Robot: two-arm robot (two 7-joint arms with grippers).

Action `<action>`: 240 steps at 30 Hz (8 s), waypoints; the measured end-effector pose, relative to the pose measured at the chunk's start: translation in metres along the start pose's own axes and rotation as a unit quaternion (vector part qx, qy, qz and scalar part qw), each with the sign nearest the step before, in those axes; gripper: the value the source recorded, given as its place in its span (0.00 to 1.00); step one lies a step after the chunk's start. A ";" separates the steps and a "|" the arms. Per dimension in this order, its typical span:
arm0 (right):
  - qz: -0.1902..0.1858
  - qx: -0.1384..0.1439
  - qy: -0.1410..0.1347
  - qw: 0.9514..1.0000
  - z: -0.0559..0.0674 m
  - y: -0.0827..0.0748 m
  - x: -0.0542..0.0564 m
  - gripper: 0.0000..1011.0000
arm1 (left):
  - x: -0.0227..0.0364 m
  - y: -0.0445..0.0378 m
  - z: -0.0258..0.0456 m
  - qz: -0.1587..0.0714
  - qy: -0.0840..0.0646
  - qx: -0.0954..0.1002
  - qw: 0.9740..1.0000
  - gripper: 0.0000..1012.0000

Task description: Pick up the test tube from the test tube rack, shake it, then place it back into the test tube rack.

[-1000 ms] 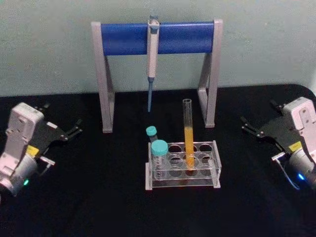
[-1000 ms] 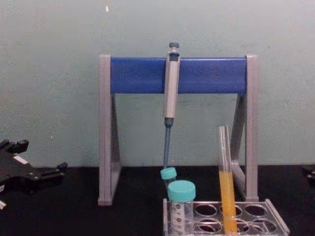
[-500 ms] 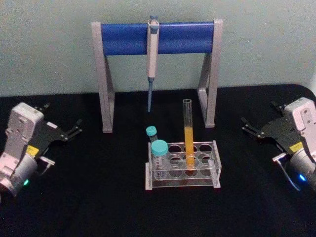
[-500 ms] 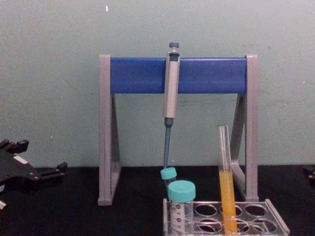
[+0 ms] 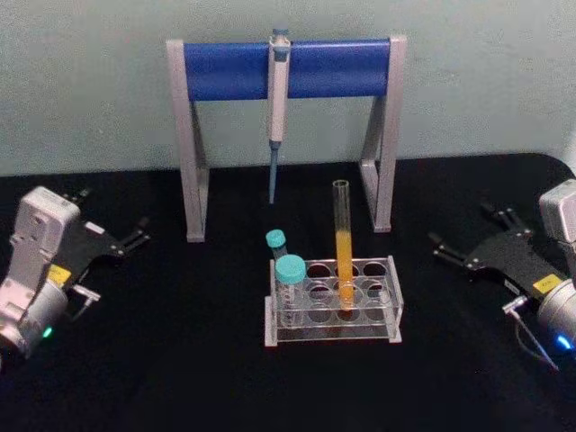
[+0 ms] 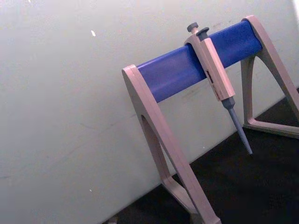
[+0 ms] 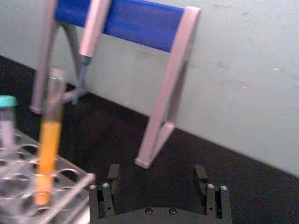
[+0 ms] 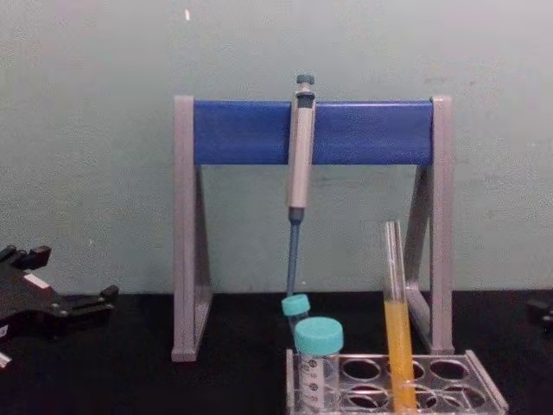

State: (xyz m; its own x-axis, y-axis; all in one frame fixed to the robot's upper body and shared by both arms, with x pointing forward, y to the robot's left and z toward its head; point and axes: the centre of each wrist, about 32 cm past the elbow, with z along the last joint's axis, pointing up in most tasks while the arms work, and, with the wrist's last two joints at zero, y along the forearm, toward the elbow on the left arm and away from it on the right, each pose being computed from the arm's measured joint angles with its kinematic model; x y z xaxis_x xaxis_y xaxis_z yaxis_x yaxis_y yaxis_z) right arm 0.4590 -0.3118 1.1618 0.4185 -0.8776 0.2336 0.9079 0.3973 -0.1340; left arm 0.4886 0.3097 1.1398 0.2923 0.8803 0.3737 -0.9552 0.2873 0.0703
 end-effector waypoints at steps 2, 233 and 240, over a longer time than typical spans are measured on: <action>0.017 -0.002 0.014 1.000 0.004 -0.003 -0.001 0.99 | 0.0000 0.0000 0.0000 0.000 0.000 0.000 1.000 0.99; 0.111 0.127 0.081 0.982 0.058 0.070 -0.044 0.23 | 0.0000 0.0000 0.0000 0.000 0.000 0.000 1.000 0.99; 0.099 0.118 0.065 0.986 0.058 0.058 -0.037 0.23 | 0.0000 0.0000 0.0000 0.000 0.000 0.000 1.000 0.99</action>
State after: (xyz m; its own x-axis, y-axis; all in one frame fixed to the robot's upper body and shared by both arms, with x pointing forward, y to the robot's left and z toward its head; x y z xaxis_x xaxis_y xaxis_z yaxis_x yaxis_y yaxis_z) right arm 0.4973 -0.2409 1.2015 0.5954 -0.7976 0.0972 0.7957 0.6020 0.0659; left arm 0.4886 0.3096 1.1398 0.2924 0.8803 0.3737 -0.9552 0.2874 0.0703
